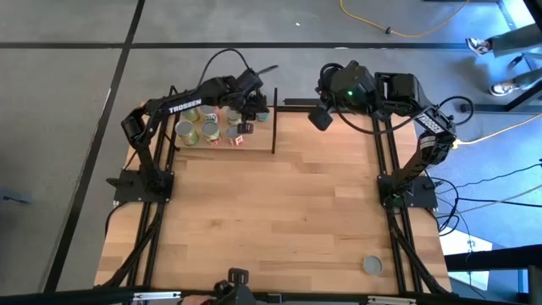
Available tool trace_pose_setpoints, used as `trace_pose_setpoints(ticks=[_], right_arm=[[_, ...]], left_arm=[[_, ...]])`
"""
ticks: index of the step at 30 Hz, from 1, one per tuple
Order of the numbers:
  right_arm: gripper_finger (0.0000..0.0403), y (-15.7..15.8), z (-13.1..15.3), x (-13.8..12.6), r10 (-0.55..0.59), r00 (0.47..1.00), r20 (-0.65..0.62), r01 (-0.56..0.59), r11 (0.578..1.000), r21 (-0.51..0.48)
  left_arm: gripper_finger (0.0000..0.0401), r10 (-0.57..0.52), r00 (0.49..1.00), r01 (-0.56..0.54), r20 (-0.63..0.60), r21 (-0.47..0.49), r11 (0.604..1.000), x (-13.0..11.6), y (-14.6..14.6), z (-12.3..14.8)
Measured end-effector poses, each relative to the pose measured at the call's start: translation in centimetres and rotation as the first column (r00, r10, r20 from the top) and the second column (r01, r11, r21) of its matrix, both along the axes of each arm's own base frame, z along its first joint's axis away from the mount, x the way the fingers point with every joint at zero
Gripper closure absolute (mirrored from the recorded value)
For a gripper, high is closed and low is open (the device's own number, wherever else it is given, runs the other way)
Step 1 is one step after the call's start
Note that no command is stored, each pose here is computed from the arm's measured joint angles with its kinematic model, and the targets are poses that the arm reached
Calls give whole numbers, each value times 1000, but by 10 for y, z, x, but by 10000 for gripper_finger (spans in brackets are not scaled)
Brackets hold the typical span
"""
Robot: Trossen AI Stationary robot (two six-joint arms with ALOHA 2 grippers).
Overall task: Pick and place cans onto a shelf
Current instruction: Put the canned tuna on the shelf
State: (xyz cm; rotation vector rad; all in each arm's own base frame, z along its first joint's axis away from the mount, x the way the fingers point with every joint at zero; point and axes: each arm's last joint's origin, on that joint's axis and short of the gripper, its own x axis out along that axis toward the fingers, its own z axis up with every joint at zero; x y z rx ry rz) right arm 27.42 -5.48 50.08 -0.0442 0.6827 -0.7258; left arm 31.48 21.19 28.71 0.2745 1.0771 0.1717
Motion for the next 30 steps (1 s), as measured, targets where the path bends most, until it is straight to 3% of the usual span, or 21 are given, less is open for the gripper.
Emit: trace_pose_setpoints(ticks=[4, 18, 30], right_arm=[[402, 0, -3, -3, -2, 999, -43, 2, 1000, 8], [402, 1, -4, -3, 9, 1000, -29, -8, 999, 44], [402, 1, -4, -3, 7, 1000, -23, -6, 999, 50]], left_arm=[[342, 26, 999, -27, 46, 20, 999, 0, 11, 1], [342, 193, 981, -195, 29, 113, 974, 23, 37, -41], [342, 175, 984, -171, -43, 73, 983, 28, 41, -68]])
